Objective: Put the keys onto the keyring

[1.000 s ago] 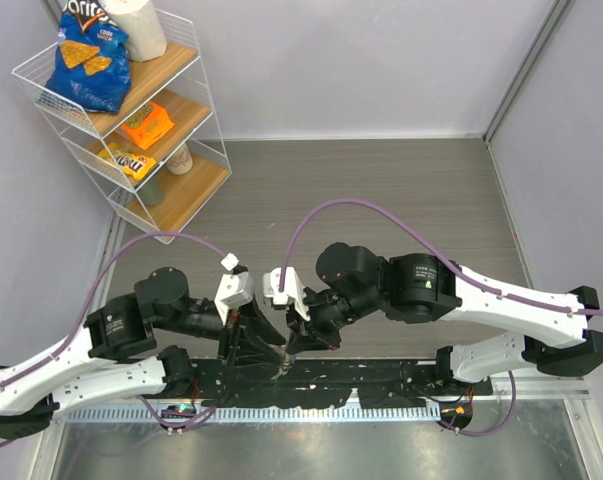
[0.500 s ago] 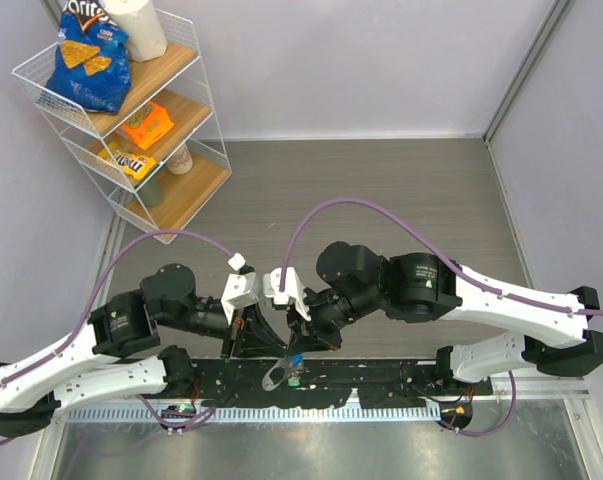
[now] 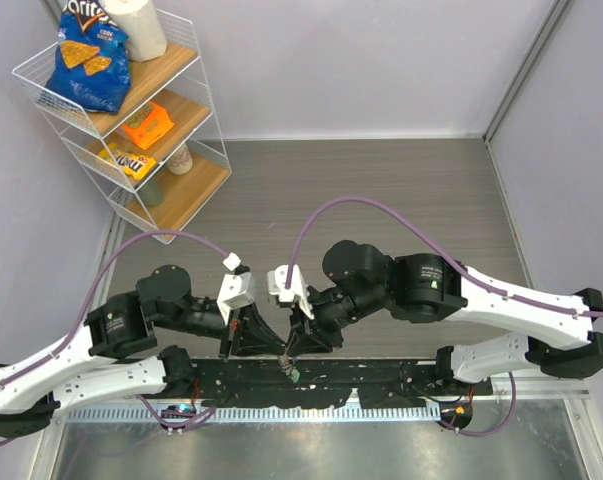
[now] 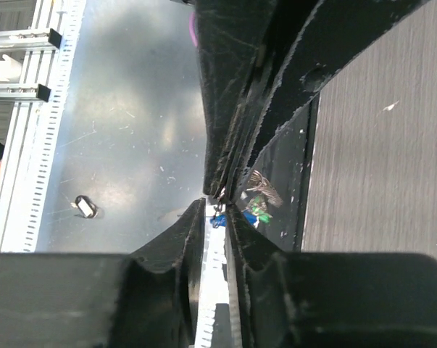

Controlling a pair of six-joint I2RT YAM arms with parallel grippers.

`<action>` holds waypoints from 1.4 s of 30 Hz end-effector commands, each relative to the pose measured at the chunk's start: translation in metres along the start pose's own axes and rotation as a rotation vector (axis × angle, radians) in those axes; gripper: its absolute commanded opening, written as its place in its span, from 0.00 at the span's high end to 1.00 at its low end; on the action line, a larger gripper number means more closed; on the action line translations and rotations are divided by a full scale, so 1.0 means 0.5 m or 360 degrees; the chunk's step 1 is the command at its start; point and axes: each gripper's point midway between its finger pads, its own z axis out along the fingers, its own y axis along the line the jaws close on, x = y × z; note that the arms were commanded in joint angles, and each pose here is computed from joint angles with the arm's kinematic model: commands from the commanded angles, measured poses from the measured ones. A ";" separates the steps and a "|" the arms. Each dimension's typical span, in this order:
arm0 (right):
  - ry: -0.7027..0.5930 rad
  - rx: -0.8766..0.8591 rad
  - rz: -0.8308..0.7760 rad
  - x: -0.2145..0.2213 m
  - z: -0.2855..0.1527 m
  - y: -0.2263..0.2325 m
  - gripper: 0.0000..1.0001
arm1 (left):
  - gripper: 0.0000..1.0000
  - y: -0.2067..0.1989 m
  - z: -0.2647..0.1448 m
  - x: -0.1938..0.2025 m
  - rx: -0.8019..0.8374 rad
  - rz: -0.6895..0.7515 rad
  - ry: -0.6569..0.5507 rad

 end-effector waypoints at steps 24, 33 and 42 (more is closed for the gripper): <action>-0.0496 0.0222 -0.0372 -0.072 -0.090 -0.014 0.54 | 1.00 -0.021 -0.023 -0.114 0.0005 0.0186 -0.0494; -0.0531 0.0230 -0.0374 -0.082 -0.094 -0.013 0.58 | 1.00 -0.016 -0.028 -0.125 -0.0021 0.0170 -0.0581; -0.0515 0.0233 -0.0364 -0.080 -0.085 -0.018 0.64 | 1.00 -0.022 -0.034 -0.135 -0.0003 0.0173 -0.0660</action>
